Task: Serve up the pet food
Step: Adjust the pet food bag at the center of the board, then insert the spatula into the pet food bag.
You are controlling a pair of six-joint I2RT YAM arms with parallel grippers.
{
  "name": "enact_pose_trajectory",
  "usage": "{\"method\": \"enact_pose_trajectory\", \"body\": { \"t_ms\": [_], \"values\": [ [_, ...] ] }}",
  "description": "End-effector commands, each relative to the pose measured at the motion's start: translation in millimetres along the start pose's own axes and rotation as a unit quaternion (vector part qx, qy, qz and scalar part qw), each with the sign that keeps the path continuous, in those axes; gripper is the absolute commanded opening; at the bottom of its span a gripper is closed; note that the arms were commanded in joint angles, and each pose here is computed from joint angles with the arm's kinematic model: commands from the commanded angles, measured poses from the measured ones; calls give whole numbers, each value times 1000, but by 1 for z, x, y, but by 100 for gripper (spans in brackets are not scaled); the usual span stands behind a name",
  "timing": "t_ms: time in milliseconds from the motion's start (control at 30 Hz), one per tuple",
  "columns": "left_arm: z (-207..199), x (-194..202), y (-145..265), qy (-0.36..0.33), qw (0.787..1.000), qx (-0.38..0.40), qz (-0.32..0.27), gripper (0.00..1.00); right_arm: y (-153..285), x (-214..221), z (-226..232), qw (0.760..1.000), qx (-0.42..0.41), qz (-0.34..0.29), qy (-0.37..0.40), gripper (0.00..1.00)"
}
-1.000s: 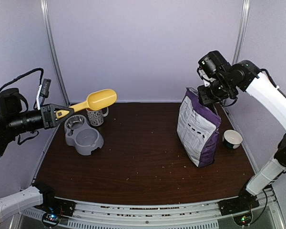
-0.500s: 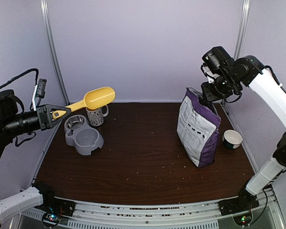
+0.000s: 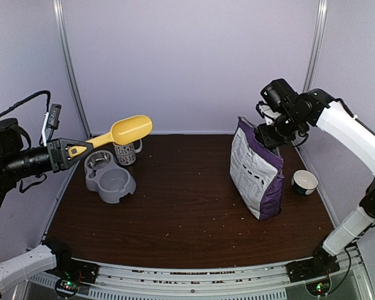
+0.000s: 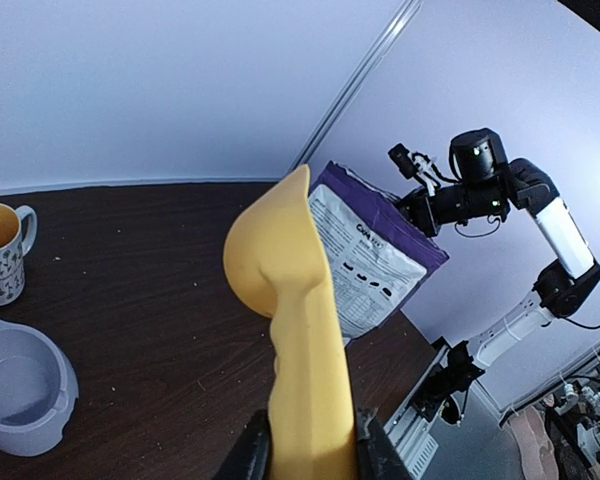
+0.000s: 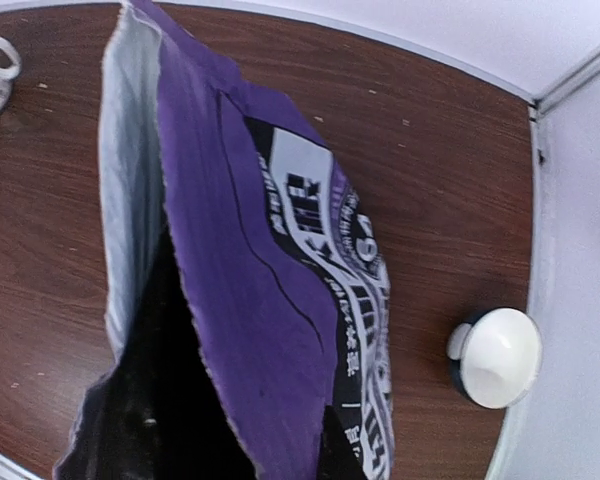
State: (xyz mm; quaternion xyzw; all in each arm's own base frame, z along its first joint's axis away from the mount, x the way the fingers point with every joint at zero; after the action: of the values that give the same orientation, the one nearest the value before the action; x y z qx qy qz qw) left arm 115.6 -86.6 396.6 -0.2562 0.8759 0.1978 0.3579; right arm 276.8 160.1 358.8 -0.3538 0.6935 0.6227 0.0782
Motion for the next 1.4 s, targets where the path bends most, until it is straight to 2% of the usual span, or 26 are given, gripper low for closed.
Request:
{"method": "enact_pose_trajectory", "body": {
  "t_ms": [0, 233, 467, 733, 1033, 1267, 1367],
  "values": [
    [-4, -5, -4, -31, 999, 23, 3, 22, 2, 7, 47, 984, -173, -40, -19, 0],
    [0, 2, -8, -36, 998, 44, 27, 19, -10, 22, 145, 964, -263, -48, -2, 0],
    [6, 22, -19, -4, 998, 55, 41, 19, -20, 28, 207, 956, -284, -69, -7, 0],
    [9, 54, -50, 9, 994, 44, 95, 19, -14, 34, 216, 958, -266, -105, -26, 0],
    [22, 61, -80, 19, 991, -10, 130, 18, 11, 36, 212, 965, -216, -150, -13, 0],
    [21, 59, -99, 0, 986, -63, 157, 17, 38, 37, 206, 970, -151, -188, 18, 0],
    [17, 62, -111, -6, 983, -70, 171, 17, 46, 37, 212, 968, -147, -199, 32, 0]
  ]
}}
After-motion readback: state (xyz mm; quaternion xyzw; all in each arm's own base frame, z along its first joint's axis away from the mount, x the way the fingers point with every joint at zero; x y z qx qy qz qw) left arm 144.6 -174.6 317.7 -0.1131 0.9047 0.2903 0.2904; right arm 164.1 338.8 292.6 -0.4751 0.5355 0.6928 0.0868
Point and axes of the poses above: each gripper's point midway between its finger pads, its own y axis back along the fingers, its own z axis along the line the jaws close on, x = y × z, the point moved 10 cm from there along y, back along the fingers, and after that the axes turned 10 degrees about y, right-handed, at the moved point
